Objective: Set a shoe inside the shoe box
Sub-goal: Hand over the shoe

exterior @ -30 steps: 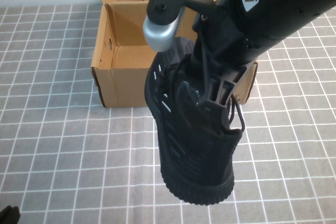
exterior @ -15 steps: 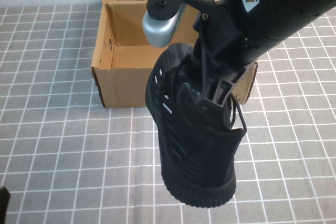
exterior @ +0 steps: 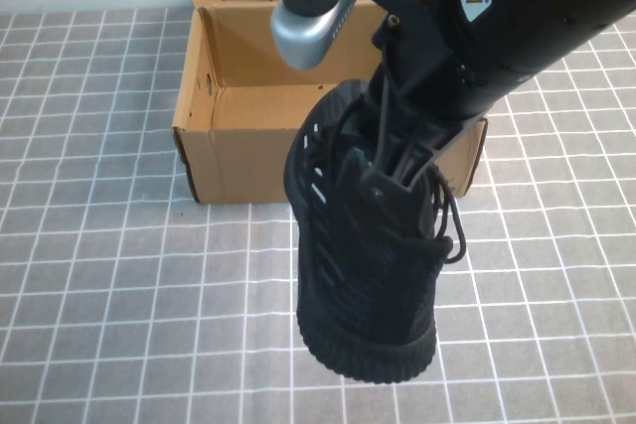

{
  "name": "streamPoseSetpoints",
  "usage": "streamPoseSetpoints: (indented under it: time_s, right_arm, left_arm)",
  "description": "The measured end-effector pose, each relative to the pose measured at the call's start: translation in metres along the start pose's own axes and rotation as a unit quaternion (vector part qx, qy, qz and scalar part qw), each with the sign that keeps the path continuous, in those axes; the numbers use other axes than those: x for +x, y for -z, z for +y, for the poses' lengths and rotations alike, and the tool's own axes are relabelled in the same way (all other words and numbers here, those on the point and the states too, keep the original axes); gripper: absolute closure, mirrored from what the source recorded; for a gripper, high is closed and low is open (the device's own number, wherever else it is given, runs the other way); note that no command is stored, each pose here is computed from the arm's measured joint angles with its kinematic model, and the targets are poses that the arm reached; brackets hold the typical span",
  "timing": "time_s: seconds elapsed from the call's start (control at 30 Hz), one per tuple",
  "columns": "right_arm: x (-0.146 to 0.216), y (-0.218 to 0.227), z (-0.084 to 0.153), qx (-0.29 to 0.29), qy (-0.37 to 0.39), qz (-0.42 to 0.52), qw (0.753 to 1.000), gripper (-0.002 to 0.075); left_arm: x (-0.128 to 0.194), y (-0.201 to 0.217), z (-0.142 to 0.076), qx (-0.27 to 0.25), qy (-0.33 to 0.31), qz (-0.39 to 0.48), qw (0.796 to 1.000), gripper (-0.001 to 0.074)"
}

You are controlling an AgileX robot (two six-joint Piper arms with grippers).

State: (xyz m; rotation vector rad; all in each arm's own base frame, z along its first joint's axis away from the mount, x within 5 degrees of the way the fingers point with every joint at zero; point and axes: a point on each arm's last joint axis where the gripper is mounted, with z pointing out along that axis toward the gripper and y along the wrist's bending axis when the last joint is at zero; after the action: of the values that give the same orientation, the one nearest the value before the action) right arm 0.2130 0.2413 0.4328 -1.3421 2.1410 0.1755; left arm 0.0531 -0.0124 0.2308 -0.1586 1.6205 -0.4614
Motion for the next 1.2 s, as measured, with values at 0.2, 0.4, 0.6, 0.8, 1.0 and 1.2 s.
streamPoseSetpoints:
  time_s: [0.2, 0.4, 0.6, 0.8, 1.0, 1.2]
  right_arm:
    - [-0.003, -0.005, -0.004, 0.015, -0.022, 0.005, 1.0, 0.0732]
    - [-0.017, -0.007, -0.009, 0.028, -0.025, -0.008, 0.999, 0.0732]
    - [-0.032, -0.011, -0.027, 0.039, -0.053, -0.029, 0.997, 0.0732]
    - [-0.039, -0.024, -0.06, 0.055, -0.095, -0.037, 0.993, 0.0732]
    - [-0.043, -0.042, -0.085, 0.066, -0.128, -0.039, 0.989, 0.0732]
    - [-0.044, -0.063, -0.1, 0.062, -0.156, -0.035, 0.985, 0.0732]
  left_arm:
    - [-0.04, -0.016, -0.021, -0.02, -0.038, 0.127, 0.991, 0.0736]
    - [-0.068, -0.048, -0.039, 0.011, -0.108, 0.214, 0.971, 0.0736]
    - [-0.078, -0.087, -0.057, 0.095, -0.147, 0.244, 0.954, 0.0736]
    - [-0.077, -0.117, -0.069, 0.176, -0.146, 0.231, 0.946, 0.0736]
    - [-0.089, -0.141, -0.09, 0.241, -0.171, 0.18, 0.938, 0.0736]
    - [-0.095, -0.172, -0.123, 0.284, -0.213, 0.163, 0.921, 0.0736]
